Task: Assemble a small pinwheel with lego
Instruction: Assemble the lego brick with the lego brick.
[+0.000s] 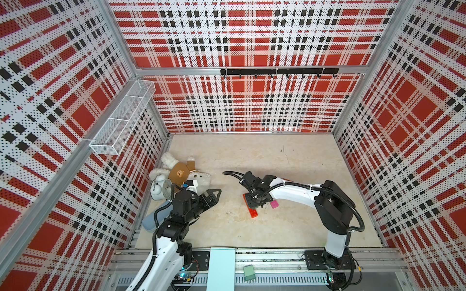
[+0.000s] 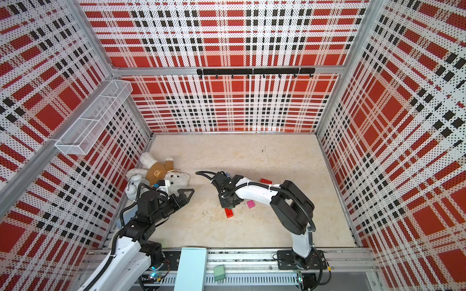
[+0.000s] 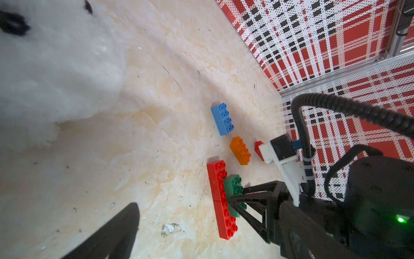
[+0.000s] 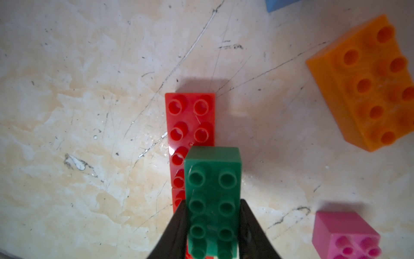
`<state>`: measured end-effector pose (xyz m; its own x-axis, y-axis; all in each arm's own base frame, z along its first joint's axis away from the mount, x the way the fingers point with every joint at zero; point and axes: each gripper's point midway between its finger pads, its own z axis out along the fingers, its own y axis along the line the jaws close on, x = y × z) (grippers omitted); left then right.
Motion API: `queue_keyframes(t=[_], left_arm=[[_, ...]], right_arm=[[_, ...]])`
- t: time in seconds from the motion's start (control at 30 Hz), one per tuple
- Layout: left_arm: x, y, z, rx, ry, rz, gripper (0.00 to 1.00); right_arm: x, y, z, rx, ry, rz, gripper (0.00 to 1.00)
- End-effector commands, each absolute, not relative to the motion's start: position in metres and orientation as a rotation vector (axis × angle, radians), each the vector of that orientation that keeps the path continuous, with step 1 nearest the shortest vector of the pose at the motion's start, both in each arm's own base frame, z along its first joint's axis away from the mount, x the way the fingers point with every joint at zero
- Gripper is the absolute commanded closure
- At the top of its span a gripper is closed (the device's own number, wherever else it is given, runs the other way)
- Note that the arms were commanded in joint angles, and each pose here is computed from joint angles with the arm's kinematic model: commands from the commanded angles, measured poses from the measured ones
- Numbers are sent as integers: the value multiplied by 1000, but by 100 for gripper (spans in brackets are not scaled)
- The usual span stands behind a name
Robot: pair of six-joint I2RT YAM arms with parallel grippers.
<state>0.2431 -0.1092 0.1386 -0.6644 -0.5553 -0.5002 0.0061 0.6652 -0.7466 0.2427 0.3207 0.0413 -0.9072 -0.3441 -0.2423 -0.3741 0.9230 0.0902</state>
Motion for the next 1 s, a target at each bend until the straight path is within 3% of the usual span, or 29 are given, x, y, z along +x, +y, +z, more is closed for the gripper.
queue_keyframes(t=[0.0,0.97], left_arm=[[245,-107,145,-418,2112,-942,0],[249,-110,146,-415,2107,-951,1]], right_arm=[[218,299,-11,-548,2982,47,83],[229,293,10,-460,2928,-32,81]])
